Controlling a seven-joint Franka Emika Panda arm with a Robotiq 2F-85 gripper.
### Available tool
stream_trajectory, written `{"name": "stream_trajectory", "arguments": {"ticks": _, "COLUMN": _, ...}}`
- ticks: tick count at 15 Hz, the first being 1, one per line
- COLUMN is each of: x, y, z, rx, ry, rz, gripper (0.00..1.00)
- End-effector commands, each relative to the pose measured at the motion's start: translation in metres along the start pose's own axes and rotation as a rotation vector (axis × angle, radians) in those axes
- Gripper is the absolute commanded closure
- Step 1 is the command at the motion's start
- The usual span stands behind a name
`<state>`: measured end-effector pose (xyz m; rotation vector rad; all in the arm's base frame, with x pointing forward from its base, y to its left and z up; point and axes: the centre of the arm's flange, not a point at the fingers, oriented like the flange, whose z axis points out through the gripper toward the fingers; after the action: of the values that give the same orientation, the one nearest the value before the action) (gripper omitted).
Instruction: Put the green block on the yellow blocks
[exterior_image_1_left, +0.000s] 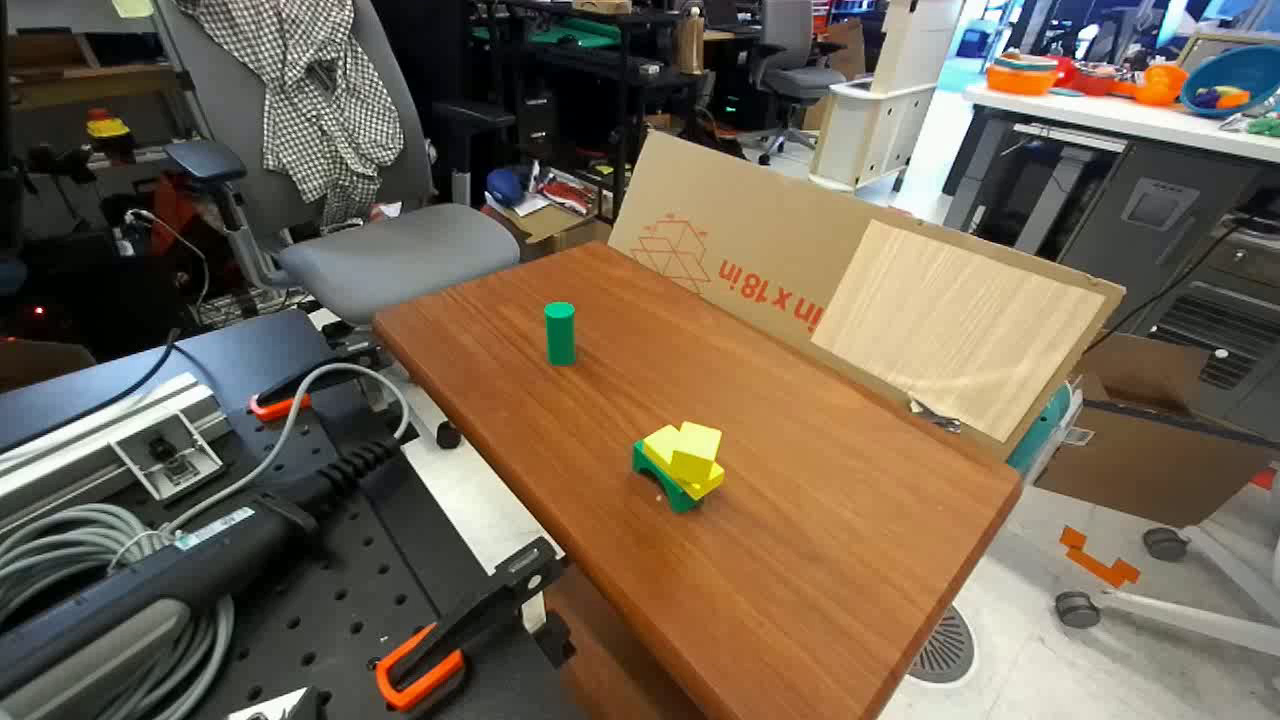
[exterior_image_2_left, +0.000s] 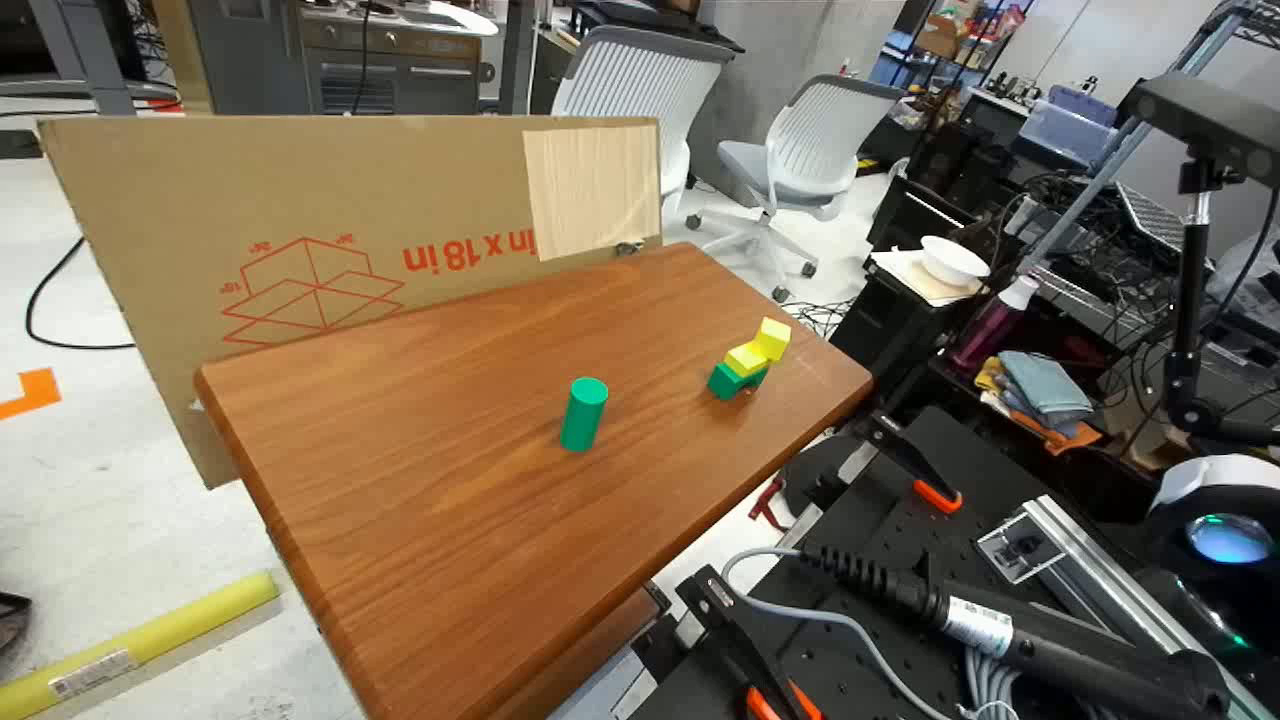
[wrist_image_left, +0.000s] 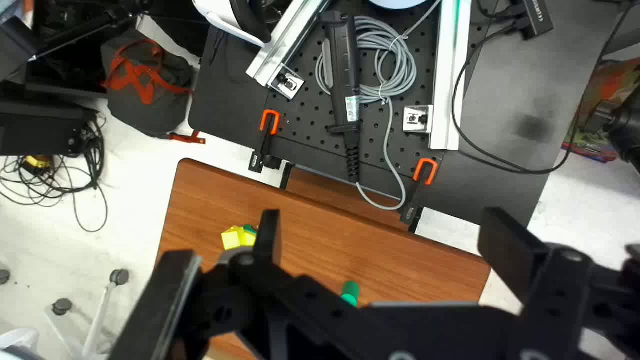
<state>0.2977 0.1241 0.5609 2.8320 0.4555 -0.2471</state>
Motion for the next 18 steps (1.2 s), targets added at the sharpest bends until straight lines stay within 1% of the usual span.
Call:
{"name": "stream_trajectory", "arguments": {"ticks": 1, "x": 0.0, "y": 0.0, "z": 0.0, "rx": 0.0, "ry": 0.0, "rz": 0.0, "gripper": 0.0}}
{"name": "stream_trajectory", "arguments": {"ticks": 15, "x": 0.0, "y": 0.0, "z": 0.0, "rx": 0.0, "ry": 0.0, "rz": 0.0, "gripper": 0.0}}
{"name": "stream_trajectory", "arguments": {"ticks": 16, "x": 0.001, "y": 0.0, "z": 0.001, "rx": 0.046, "ry": -0.006, "rz": 0.037, "gripper": 0.0}}
{"name": "stream_trajectory", "arguments": {"ticks": 18, "x": 0.003, "y": 0.004, "z": 0.013, "rx": 0.04, "ry": 0.01, "rz": 0.036, "gripper": 0.0}}
